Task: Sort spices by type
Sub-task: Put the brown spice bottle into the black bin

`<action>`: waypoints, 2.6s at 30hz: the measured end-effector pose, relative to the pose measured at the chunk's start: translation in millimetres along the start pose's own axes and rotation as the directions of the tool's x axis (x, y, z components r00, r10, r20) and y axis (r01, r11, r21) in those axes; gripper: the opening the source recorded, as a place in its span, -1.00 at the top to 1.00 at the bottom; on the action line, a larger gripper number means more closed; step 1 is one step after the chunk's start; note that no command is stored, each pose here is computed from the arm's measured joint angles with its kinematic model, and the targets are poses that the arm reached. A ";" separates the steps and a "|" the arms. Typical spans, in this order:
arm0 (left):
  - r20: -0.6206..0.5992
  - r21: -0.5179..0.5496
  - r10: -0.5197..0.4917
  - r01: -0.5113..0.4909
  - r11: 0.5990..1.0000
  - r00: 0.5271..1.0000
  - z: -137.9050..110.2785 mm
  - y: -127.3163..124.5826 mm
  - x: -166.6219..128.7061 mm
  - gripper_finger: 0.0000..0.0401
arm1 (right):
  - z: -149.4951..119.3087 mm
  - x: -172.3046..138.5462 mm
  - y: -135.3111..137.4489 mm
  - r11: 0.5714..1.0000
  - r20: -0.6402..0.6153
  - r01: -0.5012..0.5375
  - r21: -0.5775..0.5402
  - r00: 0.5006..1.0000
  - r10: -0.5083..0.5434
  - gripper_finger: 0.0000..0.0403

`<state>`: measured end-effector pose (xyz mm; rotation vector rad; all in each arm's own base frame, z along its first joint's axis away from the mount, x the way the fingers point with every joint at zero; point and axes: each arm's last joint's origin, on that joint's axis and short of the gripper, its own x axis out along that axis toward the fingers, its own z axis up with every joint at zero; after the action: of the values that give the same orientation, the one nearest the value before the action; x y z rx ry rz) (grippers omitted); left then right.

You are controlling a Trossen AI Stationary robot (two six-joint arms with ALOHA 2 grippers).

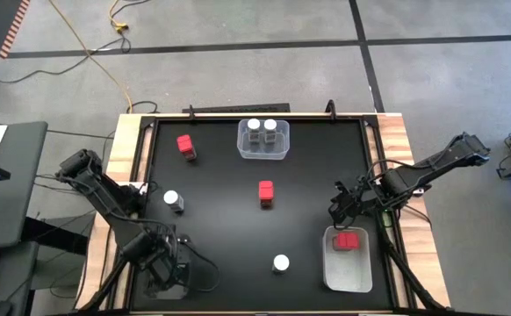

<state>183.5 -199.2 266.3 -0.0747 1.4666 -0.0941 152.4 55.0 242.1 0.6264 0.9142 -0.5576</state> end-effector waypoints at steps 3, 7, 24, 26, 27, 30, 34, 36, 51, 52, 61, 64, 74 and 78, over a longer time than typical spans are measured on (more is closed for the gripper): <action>0.001 -0.003 0.001 -0.001 1.000 1.000 0.1 0.7 3.0 -0.39 | 0.0 0.0 0.1 1.000 0.000 0.000 0.001 1.000 0.000 0.89; 0.006 -0.003 0.009 -0.009 1.000 1.000 4.5 5.3 3.2 -0.38 | 0.0 0.1 0.2 1.000 0.000 -0.001 0.000 1.000 0.001 0.89; -0.020 0.050 0.008 -0.007 0.999 1.000 14.0 22.5 30.0 -0.38 | 0.1 0.0 0.2 1.000 0.001 -0.003 0.007 1.000 0.003 0.89; -0.024 0.051 0.013 -0.012 0.999 1.000 13.0 23.4 32.9 -0.38 | 0.1 0.0 0.3 1.000 0.001 -0.003 0.009 1.000 0.003 0.89; -0.026 0.051 0.015 -0.013 0.999 1.000 12.7 23.7 33.6 -0.38 | 0.1 0.0 0.3 1.000 0.001 -0.002 0.009 1.000 0.002 0.89; -0.025 0.049 0.018 -0.016 0.999 1.000 13.6 25.0 33.7 -0.38 | 0.1 -0.1 0.3 1.000 0.001 -0.002 0.009 1.000 0.002 0.89; -0.022 0.030 0.012 -0.011 0.999 1.000 16.3 29.4 31.9 -0.38 | 0.1 0.0 0.3 1.000 0.001 -0.002 0.009 1.000 0.002 0.89; -0.019 0.022 0.010 -0.010 1.000 1.000 18.0 32.5 30.6 -0.38 | 0.1 0.0 0.3 1.000 0.001 -0.003 0.009 1.000 0.003 0.89; 0.010 -0.028 -0.028 0.028 0.999 1.000 16.1 42.2 37.5 -0.38 | 0.3 0.0 0.7 1.000 0.002 -0.007 0.021 1.000 0.007 0.89; 0.016 -0.040 -0.027 0.027 0.999 1.000 16.0 42.4 36.8 -0.38 | 0.3 0.0 0.8 1.000 0.002 -0.007 0.021 1.000 0.007 0.89; 0.056 -0.109 0.001 0.005 0.994 0.998 15.5 44.4 33.2 -0.38 | 0.3 0.0 0.7 1.000 0.002 -0.006 0.018 1.000 0.006 0.89; 0.057 -0.082 0.002 0.002 0.997 0.998 15.4 44.4 33.2 -0.38 | 0.3 0.0 0.7 1.000 0.002 -0.006 0.018 1.000 0.006 0.89; 0.057 -0.073 0.002 0.002 0.997 0.998 15.5 44.4 33.1 -0.42 | 0.3 0.0 0.7 1.000 0.002 -0.006 0.018 1.000 0.006 0.89; 0.059 -0.075 0.000 0.004 0.997 0.998 15.6 44.3 32.8 -0.57 | 0.3 0.0 0.7 1.000 0.002 -0.006 0.018 1.000 0.006 0.89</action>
<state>203.1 -158.8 230.7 -0.1385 1.4110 -0.0383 153.1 55.3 242.4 0.6449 0.9056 -0.5614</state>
